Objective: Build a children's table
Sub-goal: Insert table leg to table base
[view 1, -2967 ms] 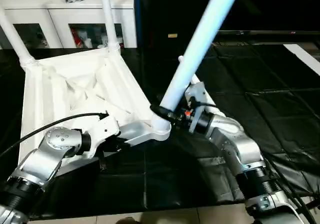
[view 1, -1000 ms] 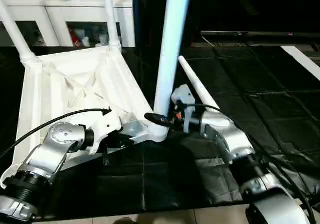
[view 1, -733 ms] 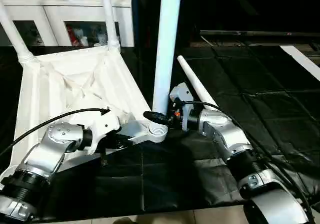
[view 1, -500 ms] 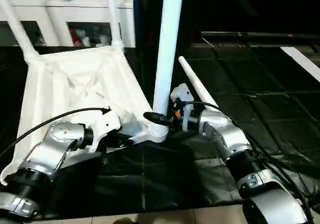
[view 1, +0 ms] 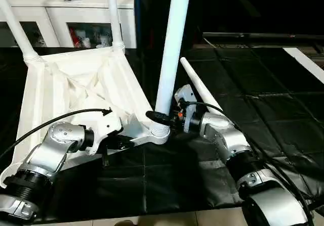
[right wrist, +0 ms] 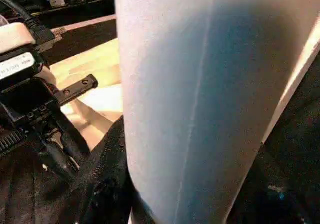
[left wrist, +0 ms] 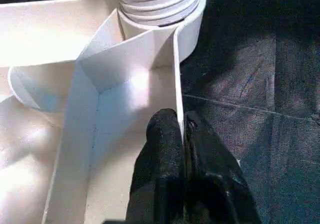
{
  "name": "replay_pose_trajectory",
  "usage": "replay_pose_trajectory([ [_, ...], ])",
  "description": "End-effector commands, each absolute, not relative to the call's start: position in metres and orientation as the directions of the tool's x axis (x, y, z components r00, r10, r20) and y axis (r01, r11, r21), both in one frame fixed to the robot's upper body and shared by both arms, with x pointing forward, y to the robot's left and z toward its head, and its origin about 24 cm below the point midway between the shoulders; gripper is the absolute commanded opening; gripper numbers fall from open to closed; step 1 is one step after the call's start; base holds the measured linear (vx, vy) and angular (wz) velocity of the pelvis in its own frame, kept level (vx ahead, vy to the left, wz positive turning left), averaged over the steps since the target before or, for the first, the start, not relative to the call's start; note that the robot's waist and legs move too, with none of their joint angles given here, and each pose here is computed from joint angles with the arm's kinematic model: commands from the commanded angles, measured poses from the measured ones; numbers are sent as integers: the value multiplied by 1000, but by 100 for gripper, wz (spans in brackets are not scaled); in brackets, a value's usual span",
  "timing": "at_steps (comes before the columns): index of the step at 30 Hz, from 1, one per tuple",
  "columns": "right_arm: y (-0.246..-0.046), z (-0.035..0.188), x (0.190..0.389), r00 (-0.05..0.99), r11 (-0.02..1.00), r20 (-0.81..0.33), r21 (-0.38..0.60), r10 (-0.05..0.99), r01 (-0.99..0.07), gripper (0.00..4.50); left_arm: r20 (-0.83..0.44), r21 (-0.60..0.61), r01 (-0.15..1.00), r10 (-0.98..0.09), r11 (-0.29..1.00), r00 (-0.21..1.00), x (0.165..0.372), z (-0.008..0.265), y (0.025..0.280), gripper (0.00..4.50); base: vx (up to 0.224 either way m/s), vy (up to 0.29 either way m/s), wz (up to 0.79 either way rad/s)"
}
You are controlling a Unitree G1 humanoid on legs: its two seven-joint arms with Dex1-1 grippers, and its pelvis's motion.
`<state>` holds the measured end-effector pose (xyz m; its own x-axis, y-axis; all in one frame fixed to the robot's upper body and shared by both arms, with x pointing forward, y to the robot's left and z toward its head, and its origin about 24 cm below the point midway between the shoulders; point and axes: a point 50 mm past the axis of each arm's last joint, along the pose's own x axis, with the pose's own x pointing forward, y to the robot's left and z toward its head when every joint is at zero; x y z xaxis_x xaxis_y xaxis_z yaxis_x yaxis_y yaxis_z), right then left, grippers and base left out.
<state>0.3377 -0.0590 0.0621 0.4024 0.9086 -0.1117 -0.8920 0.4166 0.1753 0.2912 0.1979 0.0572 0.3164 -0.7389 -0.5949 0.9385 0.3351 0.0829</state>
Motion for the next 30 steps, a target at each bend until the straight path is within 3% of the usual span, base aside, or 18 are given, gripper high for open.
replay_pose_trajectory([
  [1,-62,45,334,400,434,-188,202,897,-878,190,-590,80,955,-758,287,277,290,58,189,0,0,0,0],
  [6,-65,43,333,411,440,-167,228,896,-868,190,-586,96,938,-743,332,323,295,60,189,0,0,0,0],
  [9,-73,38,333,487,491,-94,307,868,-815,190,-540,74,912,-753,402,376,301,64,184,0,0,0,0],
  [13,-78,32,330,514,511,-84,327,854,-795,190,-528,72,904,-753,421,393,303,64,183,0,0,0,0],
  [18,-90,14,316,555,538,-66,364,829,-760,190,-510,92,879,-736,468,446,310,66,183,0,0,0,0],
  [25,-101,-3,295,508,526,-138,203,850,-826,190,-505,129,852,-706,507,496,316,68,187,0,0,0,0],
  [30,-100,-6,290,442,474,-203,148,874,-868,190,-519,138,856,-699,499,492,314,67,189,0,0,0,0],
])
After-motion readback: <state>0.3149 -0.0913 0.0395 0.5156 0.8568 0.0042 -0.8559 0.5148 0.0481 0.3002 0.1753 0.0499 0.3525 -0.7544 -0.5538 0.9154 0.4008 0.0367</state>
